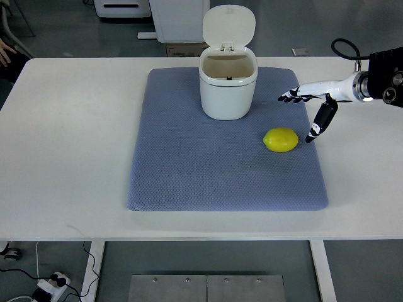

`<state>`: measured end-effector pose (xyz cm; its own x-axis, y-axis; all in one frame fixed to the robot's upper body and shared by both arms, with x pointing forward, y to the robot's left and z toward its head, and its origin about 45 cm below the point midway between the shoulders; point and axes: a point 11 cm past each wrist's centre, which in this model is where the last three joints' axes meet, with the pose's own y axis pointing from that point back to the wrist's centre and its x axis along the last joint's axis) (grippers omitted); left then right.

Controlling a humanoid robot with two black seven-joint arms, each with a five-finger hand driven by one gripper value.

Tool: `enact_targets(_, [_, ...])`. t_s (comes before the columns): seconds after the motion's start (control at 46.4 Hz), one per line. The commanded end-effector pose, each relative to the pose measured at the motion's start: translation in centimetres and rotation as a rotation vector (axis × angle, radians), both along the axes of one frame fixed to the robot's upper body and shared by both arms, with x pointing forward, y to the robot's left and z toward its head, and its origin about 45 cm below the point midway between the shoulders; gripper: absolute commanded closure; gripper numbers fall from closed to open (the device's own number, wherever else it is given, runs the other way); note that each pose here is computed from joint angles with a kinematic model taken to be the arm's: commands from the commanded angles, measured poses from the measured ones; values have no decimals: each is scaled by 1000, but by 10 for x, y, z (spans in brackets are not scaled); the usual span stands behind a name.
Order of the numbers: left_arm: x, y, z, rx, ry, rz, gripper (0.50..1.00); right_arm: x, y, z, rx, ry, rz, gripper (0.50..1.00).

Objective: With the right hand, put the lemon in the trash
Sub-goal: 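Lower the right hand down around the yellow lemon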

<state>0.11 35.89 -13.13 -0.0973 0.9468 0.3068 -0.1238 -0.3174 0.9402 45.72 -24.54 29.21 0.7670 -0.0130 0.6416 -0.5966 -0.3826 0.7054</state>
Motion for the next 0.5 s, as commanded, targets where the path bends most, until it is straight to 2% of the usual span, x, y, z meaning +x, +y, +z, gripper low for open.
enact_targets(0.0, [0, 0, 0, 0, 0, 0, 500, -1, 3, 1, -3, 12, 4, 500])
enact_targets(0.474, [0, 0, 0, 0, 0, 0, 500, -4, 35, -3, 4, 35, 49, 500])
